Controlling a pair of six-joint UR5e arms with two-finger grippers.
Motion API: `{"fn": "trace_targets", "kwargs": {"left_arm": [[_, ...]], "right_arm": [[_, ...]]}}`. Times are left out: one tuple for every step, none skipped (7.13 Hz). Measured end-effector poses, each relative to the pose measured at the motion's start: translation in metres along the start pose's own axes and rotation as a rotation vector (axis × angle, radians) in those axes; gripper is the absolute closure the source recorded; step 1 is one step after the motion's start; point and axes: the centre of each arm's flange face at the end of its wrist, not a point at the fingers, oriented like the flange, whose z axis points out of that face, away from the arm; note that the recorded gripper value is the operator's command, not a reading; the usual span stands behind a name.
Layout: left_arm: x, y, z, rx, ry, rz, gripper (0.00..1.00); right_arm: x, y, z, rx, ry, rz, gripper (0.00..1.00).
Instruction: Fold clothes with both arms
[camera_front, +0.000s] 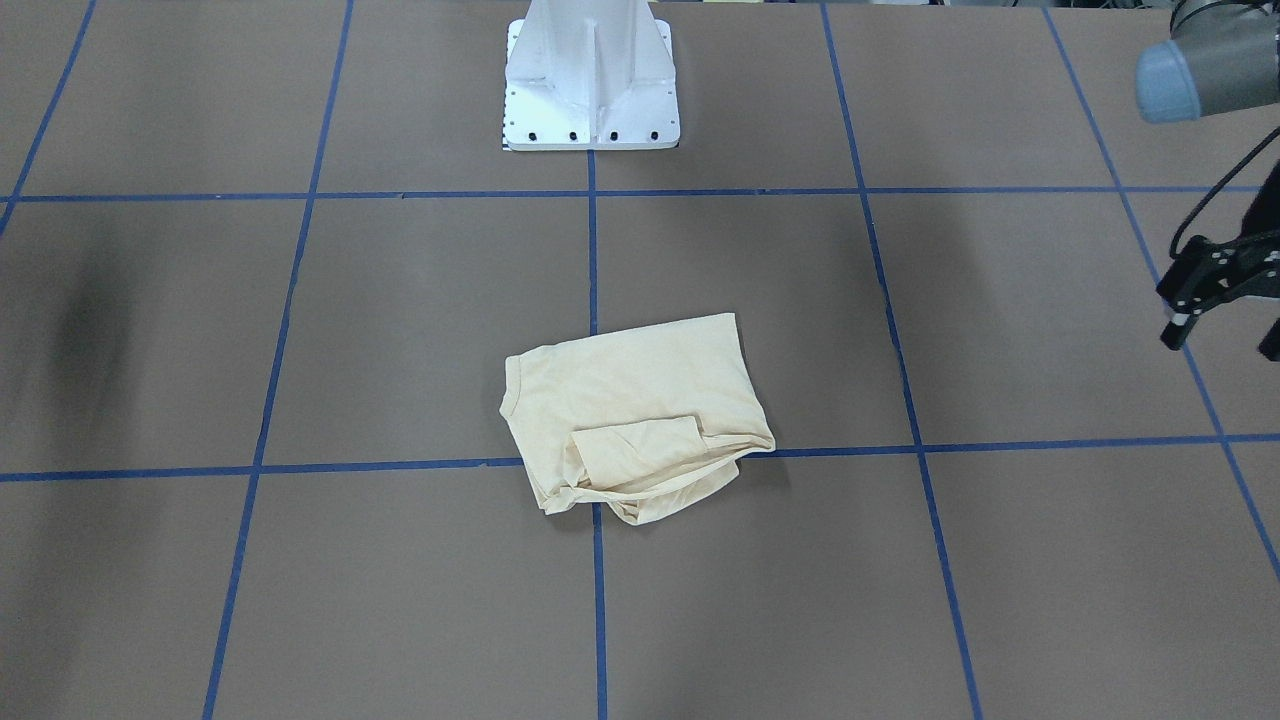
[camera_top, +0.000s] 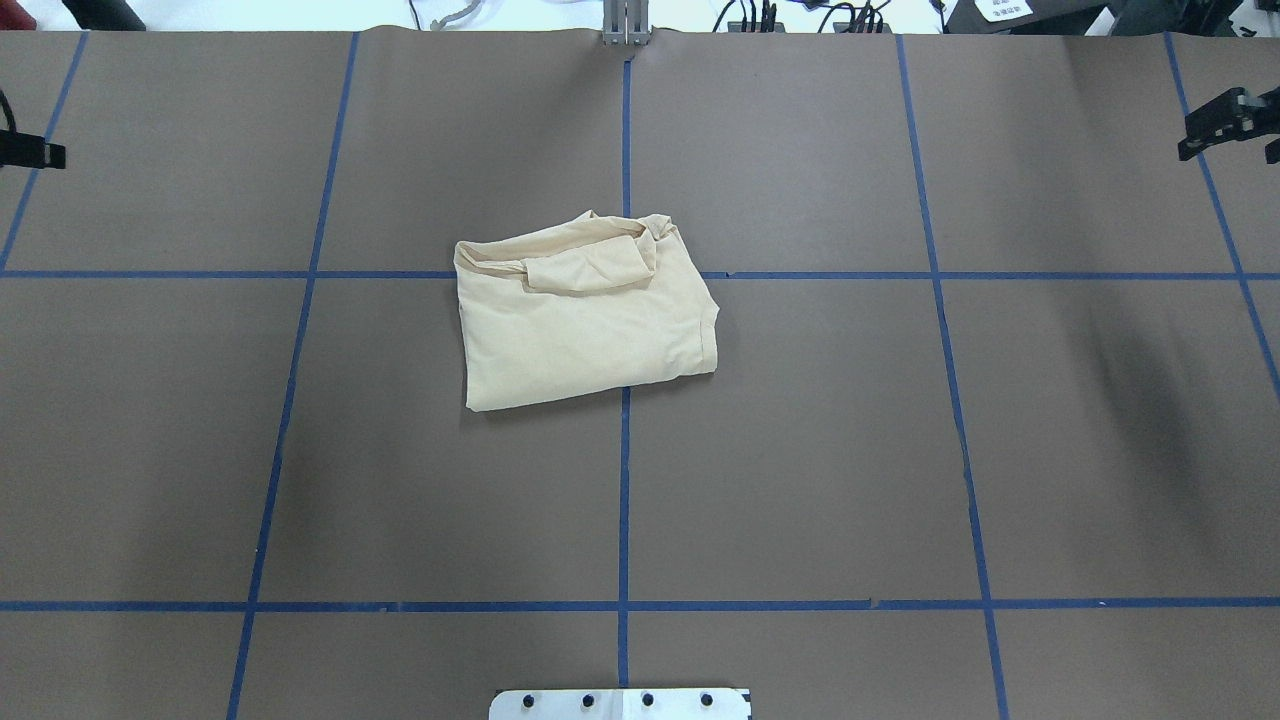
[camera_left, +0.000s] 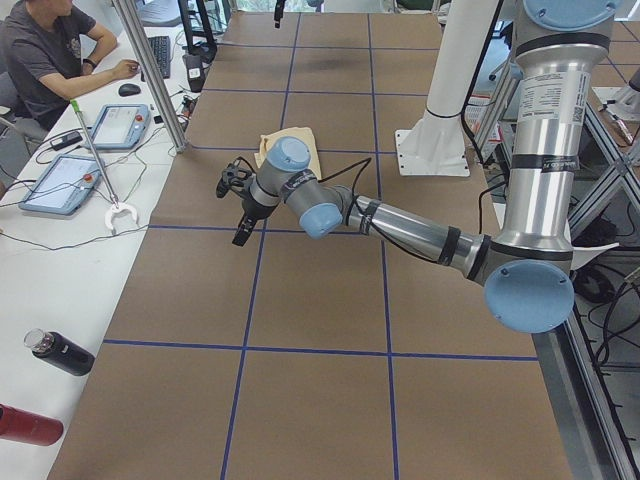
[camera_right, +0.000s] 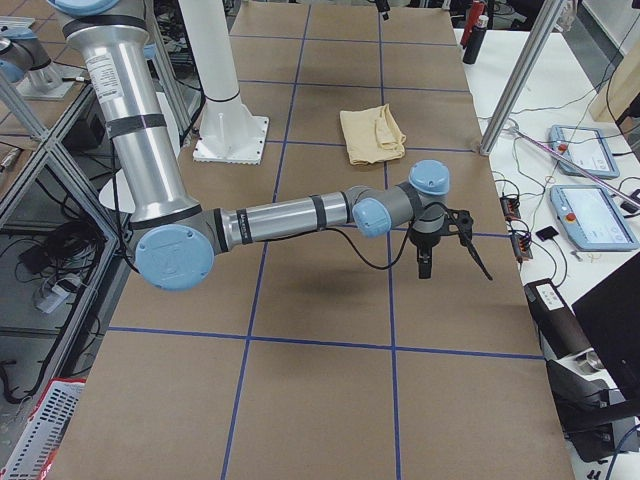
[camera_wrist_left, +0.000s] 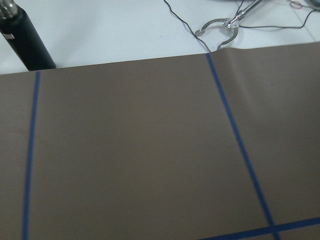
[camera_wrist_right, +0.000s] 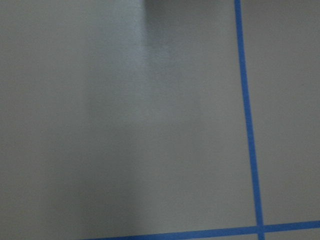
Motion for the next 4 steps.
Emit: {"fn": "trace_targets", "kwargs": {"left_arm": [[-0.042, -0.001, -0.014, -0.058, -0.065, 0.109, 0.0], [-0.075, 0.002, -0.025, -0.115, -0.106, 0.17, 0.0], [-0.098, 0.007, -0.032, -0.163, -0.126, 0.184, 0.0], [-0.111, 0.014, -0.032, -0.217, -0.12, 0.179, 0.0]], "right_arm": [[0.035, 0.01, -0.006, -0.003, 0.011, -0.027, 0.0], [0.068, 0.021, -0.012, -0.023, 0.014, -0.056, 0.0], [0.095, 0.031, -0.019, -0.059, -0.002, -0.066, 0.0], [0.118, 0.044, -0.026, -0.096, -0.039, -0.05, 0.0]]}}
